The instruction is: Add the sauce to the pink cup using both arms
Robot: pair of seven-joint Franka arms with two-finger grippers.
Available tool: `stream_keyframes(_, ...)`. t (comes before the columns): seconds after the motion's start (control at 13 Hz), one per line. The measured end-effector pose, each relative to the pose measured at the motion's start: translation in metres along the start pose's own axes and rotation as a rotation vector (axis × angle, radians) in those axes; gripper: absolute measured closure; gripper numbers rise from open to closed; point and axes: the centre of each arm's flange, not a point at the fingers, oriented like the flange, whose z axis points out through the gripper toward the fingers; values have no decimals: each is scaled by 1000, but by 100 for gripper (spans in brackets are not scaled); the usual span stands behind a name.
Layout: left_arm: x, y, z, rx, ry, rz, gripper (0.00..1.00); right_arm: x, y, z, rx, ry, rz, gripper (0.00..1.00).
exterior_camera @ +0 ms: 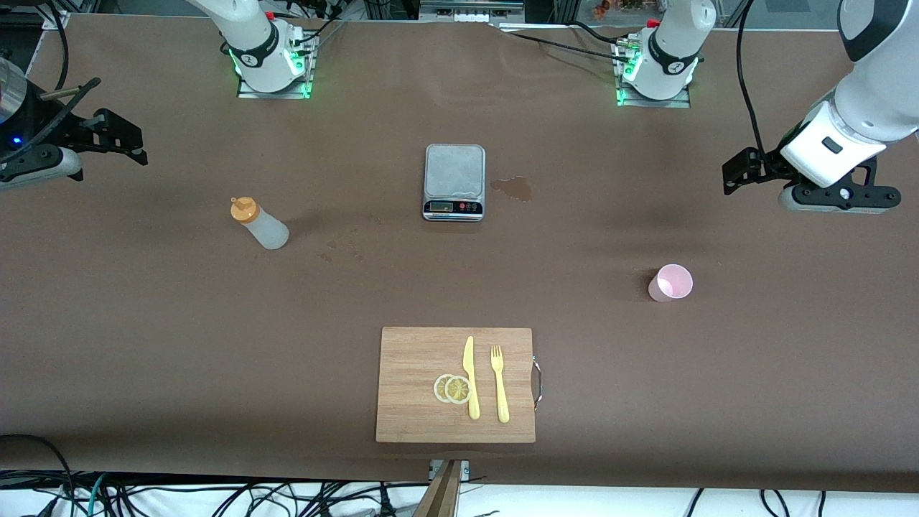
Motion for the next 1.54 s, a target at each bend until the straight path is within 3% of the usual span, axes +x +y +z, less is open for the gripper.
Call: stream_keyframes(1.54,-1,-3,7,0,-13,-6,0,0,0,0,0,0,0,0)
